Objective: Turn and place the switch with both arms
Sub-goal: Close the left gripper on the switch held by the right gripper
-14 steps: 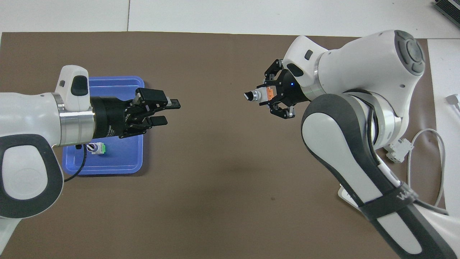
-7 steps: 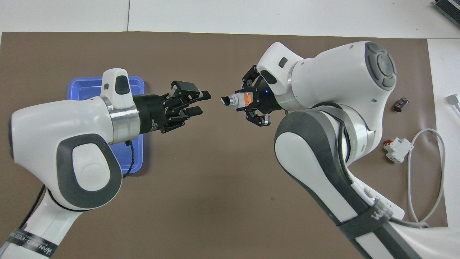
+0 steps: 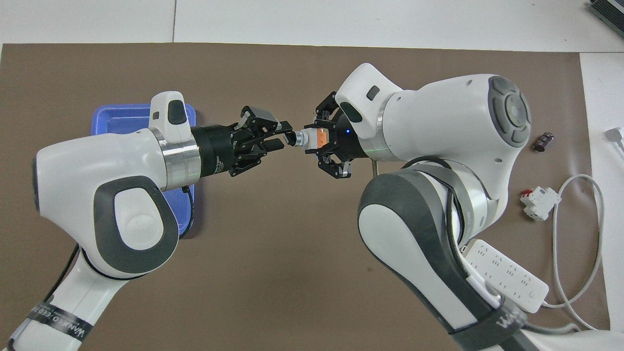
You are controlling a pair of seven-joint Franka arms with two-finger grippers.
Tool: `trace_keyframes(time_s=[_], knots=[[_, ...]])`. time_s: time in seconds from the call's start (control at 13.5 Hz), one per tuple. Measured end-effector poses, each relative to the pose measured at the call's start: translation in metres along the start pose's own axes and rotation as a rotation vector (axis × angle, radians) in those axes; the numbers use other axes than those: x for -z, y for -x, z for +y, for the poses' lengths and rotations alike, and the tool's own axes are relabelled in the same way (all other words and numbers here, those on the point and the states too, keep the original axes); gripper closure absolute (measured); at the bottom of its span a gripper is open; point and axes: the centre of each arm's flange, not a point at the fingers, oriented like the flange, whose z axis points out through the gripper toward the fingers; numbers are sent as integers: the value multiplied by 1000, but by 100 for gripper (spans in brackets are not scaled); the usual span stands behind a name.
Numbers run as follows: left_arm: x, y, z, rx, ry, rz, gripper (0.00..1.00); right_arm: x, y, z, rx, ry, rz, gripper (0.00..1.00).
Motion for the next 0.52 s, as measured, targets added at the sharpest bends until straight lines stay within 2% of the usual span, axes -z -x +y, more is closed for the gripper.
trace_keyframes(time_s=[0.15,0.52], knots=[[2,1,7,-4,4,-19,65,0,0,0,-2,0,1,59],[7,1,15,-10,6,-50,69,0,0,0,-17,2,6,59]])
